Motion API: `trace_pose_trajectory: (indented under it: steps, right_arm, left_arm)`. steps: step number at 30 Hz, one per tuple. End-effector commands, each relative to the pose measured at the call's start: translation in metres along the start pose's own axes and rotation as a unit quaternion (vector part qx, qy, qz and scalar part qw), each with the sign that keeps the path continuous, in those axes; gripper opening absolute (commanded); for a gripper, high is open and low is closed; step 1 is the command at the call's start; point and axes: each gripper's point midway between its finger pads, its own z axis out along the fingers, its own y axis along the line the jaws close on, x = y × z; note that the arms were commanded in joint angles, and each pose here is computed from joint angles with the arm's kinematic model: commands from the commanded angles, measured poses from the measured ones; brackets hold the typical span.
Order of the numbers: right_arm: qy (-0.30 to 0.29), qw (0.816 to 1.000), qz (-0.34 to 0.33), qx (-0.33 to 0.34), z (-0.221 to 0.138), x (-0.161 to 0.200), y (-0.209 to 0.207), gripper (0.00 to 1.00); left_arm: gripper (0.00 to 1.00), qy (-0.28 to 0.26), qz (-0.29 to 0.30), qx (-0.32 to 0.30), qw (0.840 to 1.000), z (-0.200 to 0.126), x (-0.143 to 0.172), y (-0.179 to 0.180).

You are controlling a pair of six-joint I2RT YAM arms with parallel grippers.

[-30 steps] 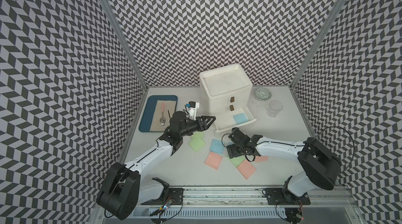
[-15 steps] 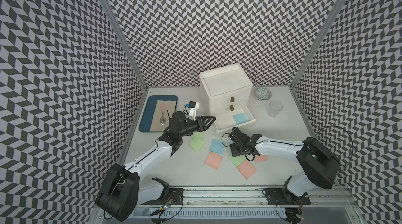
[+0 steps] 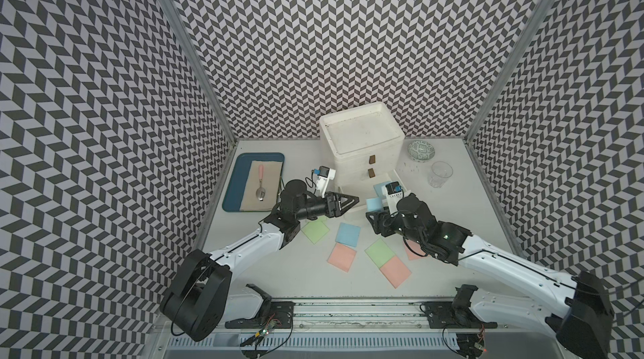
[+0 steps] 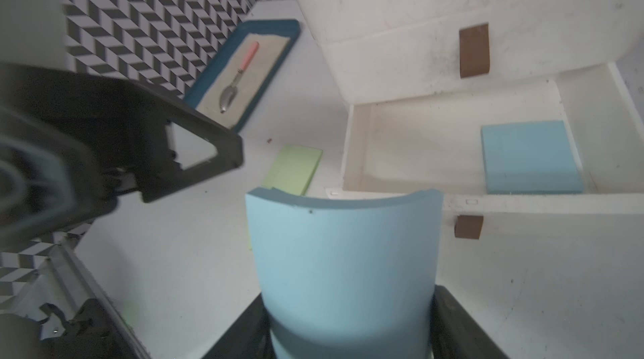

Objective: Please put the sticky notes in the drawer by color
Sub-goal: Pick up the sticky notes from the center of the board.

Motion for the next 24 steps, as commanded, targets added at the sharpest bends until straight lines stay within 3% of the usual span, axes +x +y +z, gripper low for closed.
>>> trace_pose_trajectory:
  steps: [1, 9, 16, 18, 20, 22, 24]
  right_arm:
    - [-0.051, 0.997, -0.008, -0.051, -0.005, -0.026, 0.018, 0.69]
    - [-0.042, 0.996, -0.02, -0.071, 0.002, -0.026, 0.028, 0.7]
    - [-0.05, 0.995, -0.025, -0.088, -0.002, -0.032, 0.035, 0.7]
    - [-0.052, 0.995, -0.026, -0.085, -0.002, -0.032, 0.034, 0.7]
    - [-0.054, 0.995, -0.026, -0.081, -0.002, -0.032, 0.032, 0.71]
    - [-0.057, 0.995, -0.026, -0.074, -0.003, -0.033, 0.029, 0.74]
    - [-0.059, 0.995, -0.02, -0.072, -0.004, -0.035, 0.023, 0.81]
  left_arm:
    - [0.61, 0.002, 0.032, 0.068, 0.997, 0.006, -0.011, -0.035]
    - [0.6, 0.012, 0.033, 0.094, 0.995, 0.017, -0.012, -0.048]
    - [0.5, 0.019, 0.016, 0.081, 0.996, 0.025, -0.007, -0.034]
    - [0.37, 0.019, 0.014, 0.079, 0.997, 0.026, -0.007, -0.032]
    - [0.17, 0.018, 0.013, 0.078, 0.997, 0.027, -0.009, -0.031]
    - [0.07, 0.018, 0.012, 0.077, 0.997, 0.027, -0.01, -0.03]
    - [0.03, 0.012, 0.011, 0.072, 0.997, 0.025, -0.014, -0.026]
